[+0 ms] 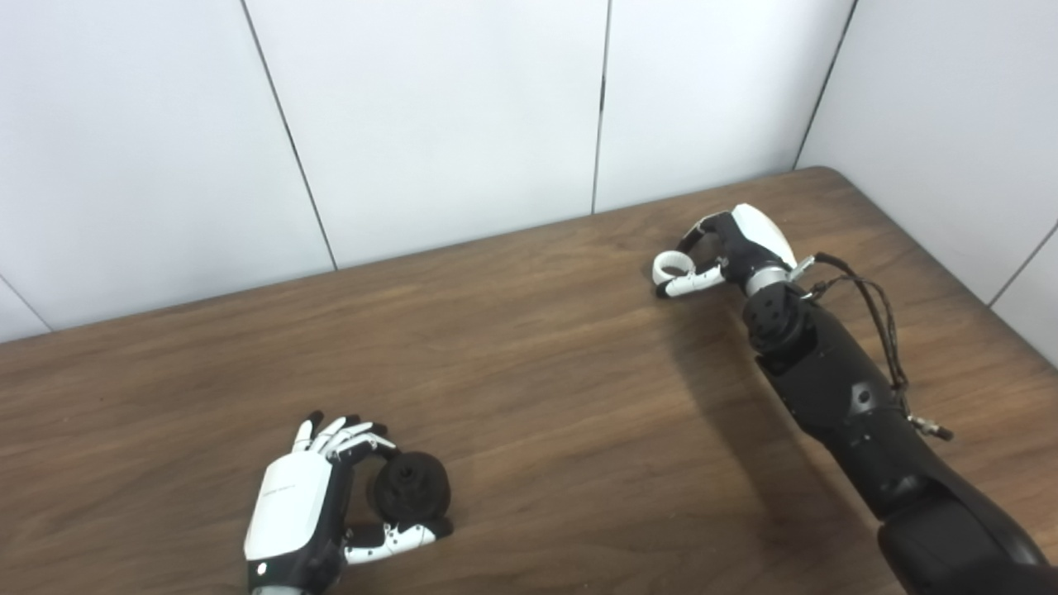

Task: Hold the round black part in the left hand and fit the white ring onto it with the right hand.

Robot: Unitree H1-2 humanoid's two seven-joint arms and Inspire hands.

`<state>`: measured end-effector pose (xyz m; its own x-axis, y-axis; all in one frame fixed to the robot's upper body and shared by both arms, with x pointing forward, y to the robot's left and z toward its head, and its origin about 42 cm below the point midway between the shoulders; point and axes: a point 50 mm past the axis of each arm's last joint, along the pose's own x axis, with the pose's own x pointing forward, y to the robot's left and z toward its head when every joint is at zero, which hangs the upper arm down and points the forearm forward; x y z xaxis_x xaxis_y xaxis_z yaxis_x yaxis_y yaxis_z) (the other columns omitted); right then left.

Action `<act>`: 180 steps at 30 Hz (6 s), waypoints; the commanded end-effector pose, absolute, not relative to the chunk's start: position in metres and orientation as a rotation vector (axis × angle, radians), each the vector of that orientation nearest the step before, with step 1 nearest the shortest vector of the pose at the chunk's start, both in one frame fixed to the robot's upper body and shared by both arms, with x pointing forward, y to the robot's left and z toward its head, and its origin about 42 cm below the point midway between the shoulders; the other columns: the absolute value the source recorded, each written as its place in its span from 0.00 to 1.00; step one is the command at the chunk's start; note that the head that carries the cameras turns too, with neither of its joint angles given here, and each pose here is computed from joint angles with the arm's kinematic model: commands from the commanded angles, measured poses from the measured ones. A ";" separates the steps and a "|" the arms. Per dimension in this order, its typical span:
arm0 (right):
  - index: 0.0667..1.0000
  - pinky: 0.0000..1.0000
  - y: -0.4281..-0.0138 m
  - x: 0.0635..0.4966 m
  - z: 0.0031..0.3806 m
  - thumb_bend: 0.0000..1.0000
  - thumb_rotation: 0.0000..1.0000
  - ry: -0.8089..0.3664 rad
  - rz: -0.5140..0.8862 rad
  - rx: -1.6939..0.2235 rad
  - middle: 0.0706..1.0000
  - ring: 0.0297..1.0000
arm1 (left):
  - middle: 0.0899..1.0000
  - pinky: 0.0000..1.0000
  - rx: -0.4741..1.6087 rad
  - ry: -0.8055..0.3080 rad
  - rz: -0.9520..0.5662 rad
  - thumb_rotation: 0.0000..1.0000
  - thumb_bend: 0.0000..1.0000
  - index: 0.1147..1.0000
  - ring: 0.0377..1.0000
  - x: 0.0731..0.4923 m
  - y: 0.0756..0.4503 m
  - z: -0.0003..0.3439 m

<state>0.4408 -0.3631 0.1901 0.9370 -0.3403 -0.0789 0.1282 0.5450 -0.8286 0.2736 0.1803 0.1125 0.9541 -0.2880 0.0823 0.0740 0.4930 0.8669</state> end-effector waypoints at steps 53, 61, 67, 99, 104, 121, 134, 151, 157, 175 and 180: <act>0.45 0.99 -0.180 0.331 0.241 0.52 0.14 -0.142 0.342 -0.963 0.84 0.97 | 0.76 1.00 1.071 -0.203 -0.230 0.05 0.52 0.42 0.88 0.262 0.150 0.100; 0.45 1.00 -0.169 0.323 0.240 0.52 0.13 -0.197 0.404 -0.952 0.84 0.96 | 0.76 1.00 1.072 -0.193 -0.229 0.06 0.52 0.42 0.89 0.260 0.135 0.096; 0.45 1.00 -0.166 0.321 0.246 0.52 0.14 -0.236 0.431 -0.941 0.84 0.96 | 0.77 1.00 1.066 -0.185 -0.231 0.06 0.52 0.42 0.89 0.261 0.125 0.096; 0.45 0.95 -0.160 0.328 0.260 0.52 0.14 -0.251 0.480 -0.947 0.83 0.95 | 0.77 1.00 1.087 -0.180 -0.214 0.06 0.52 0.42 0.90 0.268 0.112 0.106; 0.45 0.96 -0.159 0.328 0.256 0.52 0.14 -0.246 0.493 -0.959 0.83 0.95 | 0.77 1.00 1.090 -0.177 -0.216 0.06 0.52 0.42 0.90 0.268 0.113 0.107; 0.45 0.99 -0.152 0.328 0.244 0.52 0.14 -0.231 0.521 -0.941 0.83 0.96 | 0.78 1.00 1.096 -0.173 -0.211 0.05 0.52 0.42 0.90 0.269 0.116 0.109; 0.45 0.97 -0.151 0.326 0.237 0.52 0.13 -0.225 0.545 -0.952 0.82 0.96 | 0.78 1.00 1.095 -0.174 -0.212 0.05 0.52 0.42 0.90 0.269 0.115 0.109; 0.45 0.94 -0.155 0.325 0.233 0.52 0.13 -0.197 0.547 -0.971 0.83 0.97 | 0.77 1.00 1.082 -0.172 -0.207 0.05 0.52 0.42 0.90 0.269 0.115 0.110; 0.45 0.94 -0.158 0.326 0.231 0.52 0.13 -0.194 0.543 -0.967 0.83 0.97 | 0.77 1.00 1.081 -0.178 -0.206 0.06 0.52 0.42 0.90 0.269 0.113 0.111; 0.55 0.91 -0.159 0.326 0.229 0.86 0.26 -0.195 0.524 -0.982 0.83 0.96 | 0.78 1.00 1.083 -0.177 -0.210 0.06 0.52 0.42 0.90 0.268 0.113 0.111; 0.58 0.94 -0.159 0.326 0.230 1.00 0.33 -0.196 0.524 -0.973 0.83 0.97 | 0.78 1.00 1.082 -0.173 -0.212 0.06 0.52 0.42 0.90 0.267 0.112 0.111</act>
